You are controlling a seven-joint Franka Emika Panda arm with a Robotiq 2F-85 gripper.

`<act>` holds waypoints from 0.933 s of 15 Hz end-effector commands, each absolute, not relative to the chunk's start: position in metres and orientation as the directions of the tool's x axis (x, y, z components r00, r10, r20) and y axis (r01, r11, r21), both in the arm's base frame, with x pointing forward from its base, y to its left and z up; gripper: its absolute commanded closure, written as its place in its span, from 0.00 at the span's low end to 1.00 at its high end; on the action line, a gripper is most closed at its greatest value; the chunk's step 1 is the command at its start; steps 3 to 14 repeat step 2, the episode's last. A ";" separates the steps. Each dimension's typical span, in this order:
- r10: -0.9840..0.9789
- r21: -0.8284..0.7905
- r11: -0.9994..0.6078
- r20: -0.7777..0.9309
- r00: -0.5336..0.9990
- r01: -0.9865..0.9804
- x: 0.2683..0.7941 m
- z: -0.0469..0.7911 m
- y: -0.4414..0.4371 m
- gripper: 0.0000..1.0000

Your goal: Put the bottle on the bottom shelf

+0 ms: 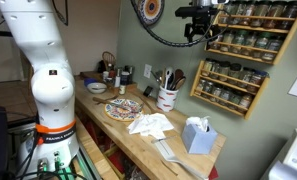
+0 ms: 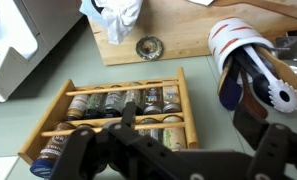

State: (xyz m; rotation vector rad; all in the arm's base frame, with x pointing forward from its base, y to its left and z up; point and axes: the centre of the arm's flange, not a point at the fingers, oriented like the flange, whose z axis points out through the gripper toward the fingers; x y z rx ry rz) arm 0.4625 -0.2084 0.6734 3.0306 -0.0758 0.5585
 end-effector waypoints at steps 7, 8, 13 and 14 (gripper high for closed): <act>-0.038 0.049 -0.997 0.357 0.933 -0.059 0.462 0.673 -0.208 0.00; -0.038 0.049 -0.997 0.357 0.933 -0.059 0.462 0.673 -0.208 0.00; -0.038 0.049 -0.997 0.357 0.933 -0.059 0.462 0.673 -0.208 0.00; -0.038 0.049 -0.997 0.357 0.933 -0.059 0.462 0.673 -0.208 0.00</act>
